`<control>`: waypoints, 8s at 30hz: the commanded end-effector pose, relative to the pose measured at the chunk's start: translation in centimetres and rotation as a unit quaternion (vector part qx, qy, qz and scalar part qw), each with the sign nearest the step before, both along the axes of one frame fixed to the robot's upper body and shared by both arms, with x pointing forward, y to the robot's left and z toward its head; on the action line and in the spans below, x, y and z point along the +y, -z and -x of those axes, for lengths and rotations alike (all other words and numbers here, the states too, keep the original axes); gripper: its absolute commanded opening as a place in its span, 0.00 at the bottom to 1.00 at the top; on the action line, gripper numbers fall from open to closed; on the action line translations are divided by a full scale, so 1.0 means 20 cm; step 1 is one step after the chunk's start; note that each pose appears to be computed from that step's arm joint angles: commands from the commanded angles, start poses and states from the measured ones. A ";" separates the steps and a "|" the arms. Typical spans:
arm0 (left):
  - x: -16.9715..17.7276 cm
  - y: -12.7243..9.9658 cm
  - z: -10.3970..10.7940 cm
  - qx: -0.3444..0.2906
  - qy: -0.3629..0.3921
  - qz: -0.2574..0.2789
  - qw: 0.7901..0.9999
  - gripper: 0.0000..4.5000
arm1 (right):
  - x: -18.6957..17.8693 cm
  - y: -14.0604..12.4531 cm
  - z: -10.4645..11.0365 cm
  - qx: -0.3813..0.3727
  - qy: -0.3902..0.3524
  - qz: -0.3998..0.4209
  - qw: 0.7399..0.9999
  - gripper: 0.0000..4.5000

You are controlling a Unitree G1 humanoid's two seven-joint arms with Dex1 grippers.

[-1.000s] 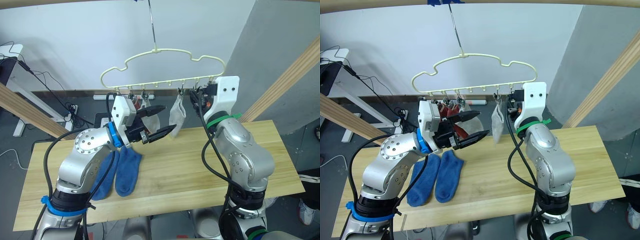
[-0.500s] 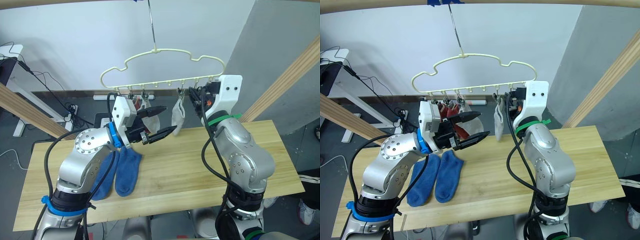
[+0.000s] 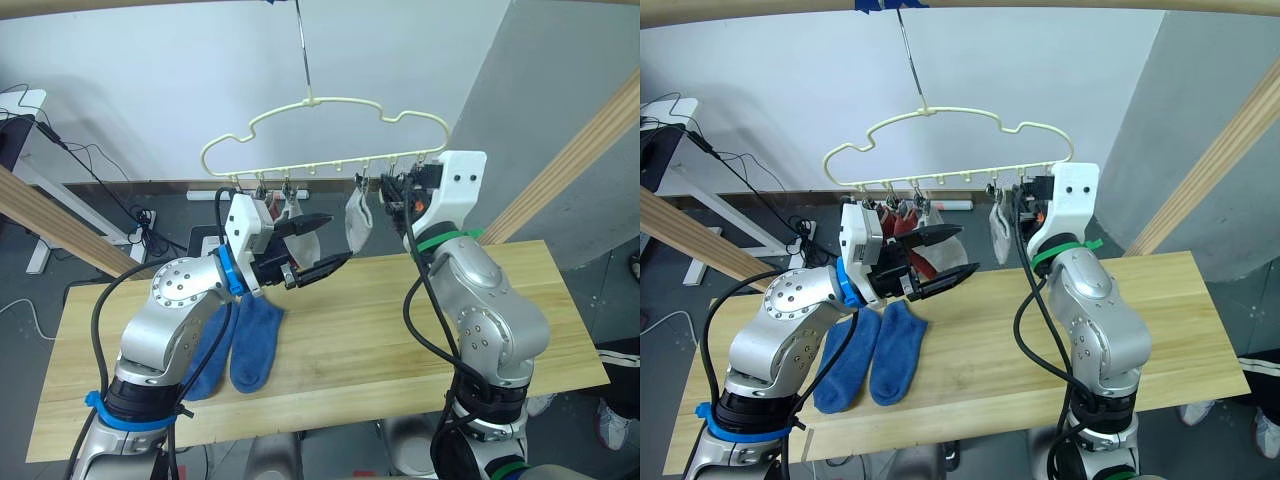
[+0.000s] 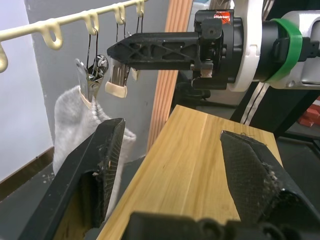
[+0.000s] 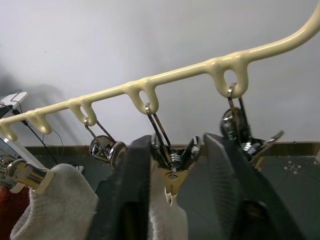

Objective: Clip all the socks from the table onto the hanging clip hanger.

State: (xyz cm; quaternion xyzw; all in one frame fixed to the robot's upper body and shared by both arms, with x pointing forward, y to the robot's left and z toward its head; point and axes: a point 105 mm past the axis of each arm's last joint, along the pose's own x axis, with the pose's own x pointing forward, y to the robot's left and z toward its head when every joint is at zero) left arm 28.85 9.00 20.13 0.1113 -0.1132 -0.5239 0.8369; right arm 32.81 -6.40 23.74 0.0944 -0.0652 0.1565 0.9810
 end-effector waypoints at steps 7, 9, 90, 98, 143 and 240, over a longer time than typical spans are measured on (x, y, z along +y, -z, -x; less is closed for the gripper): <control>-0.02 0.00 0.03 -0.013 0.007 0.004 1.000 0.76 | 0.01 -0.07 0.04 -0.037 -0.006 -0.007 0.999 0.00; 0.00 0.02 0.03 -0.012 -0.010 0.003 1.000 0.76 | 0.01 -0.07 0.04 -0.038 -0.006 -0.005 0.999 0.00; -0.15 0.27 -0.01 -0.104 -0.095 0.036 0.989 0.00 | 0.06 -0.09 0.04 -0.048 -0.043 0.014 0.998 0.00; -0.18 0.27 -0.13 -0.105 -0.158 0.045 0.981 0.00 | 0.06 -0.09 0.04 -0.047 -0.045 0.014 0.998 0.00; -0.30 0.22 -0.25 -0.089 -0.197 0.088 0.972 0.00 | 0.08 -0.06 0.06 -0.023 -0.051 0.010 0.998 0.47; -0.04 -0.14 0.03 -0.009 0.025 0.023 0.999 0.67 | -0.09 -0.03 -0.08 -0.046 0.047 0.085 0.994 0.64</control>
